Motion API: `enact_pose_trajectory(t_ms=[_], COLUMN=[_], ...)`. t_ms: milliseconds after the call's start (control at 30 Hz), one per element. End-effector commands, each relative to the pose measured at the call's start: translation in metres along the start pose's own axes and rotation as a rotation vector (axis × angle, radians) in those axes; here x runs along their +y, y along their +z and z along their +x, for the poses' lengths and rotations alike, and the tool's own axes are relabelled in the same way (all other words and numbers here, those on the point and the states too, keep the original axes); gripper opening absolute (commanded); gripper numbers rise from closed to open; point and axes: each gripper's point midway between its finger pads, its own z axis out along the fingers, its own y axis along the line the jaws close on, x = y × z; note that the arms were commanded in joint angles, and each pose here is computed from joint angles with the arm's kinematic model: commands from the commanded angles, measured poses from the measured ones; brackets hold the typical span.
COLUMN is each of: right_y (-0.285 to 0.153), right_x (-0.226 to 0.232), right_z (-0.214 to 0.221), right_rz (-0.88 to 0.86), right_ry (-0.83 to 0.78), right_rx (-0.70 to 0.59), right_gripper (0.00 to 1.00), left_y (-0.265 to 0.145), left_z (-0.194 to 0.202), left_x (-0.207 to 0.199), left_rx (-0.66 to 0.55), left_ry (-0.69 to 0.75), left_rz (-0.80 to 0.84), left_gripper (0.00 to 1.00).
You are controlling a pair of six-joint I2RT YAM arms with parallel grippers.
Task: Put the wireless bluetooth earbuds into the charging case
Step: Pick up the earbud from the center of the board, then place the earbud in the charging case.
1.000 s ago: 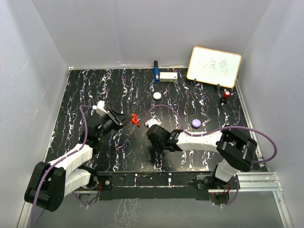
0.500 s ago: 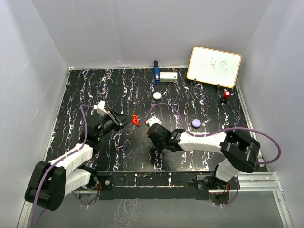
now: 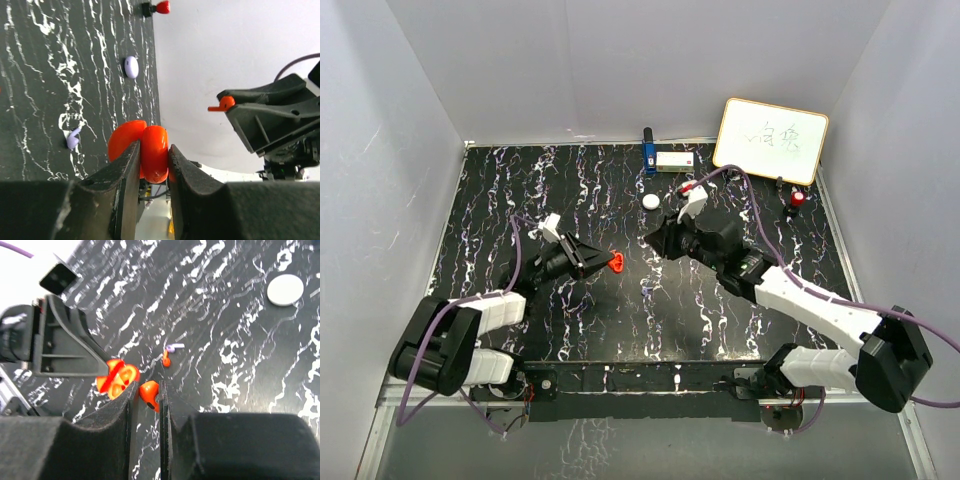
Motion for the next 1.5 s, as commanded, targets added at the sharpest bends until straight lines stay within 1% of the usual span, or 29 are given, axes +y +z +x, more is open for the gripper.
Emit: enact_pose_trajectory(t_ms=[0,167,433,900,1200,1467], right_y=[-0.006,-0.009,-0.014,-0.015,-0.013,-0.01], right_x=[0.023,0.025,0.032,0.041,0.045,0.044], right_z=[-0.041,-0.053,-0.06,-0.062,-0.057,-0.046], right_rz=[-0.16,-0.229,-0.326,-0.426,-0.464,-0.471], right_ry=[0.01,0.05,0.094,0.134,0.128,0.129], right_rx=[-0.15,-0.2,-0.267,-0.346,-0.343,-0.319], right_gripper=[0.0,0.0,0.0,0.0,0.0,0.0], left_y=[0.001,0.001,0.002,0.011,0.019,0.021], left_z=[0.002,0.005,0.004,0.001,0.01,0.01], left_x=[-0.041,-0.052,-0.066,-0.074,-0.08,-0.083], left_rx=[0.081,0.126,0.144,0.143,0.177,0.18], left_ry=[0.044,0.005,-0.015,-0.042,-0.047,-0.049], left_rz=[0.154,0.208,0.282,0.303,0.329,0.336], left_gripper=[0.0,0.0,0.0,0.0,0.0,0.0])
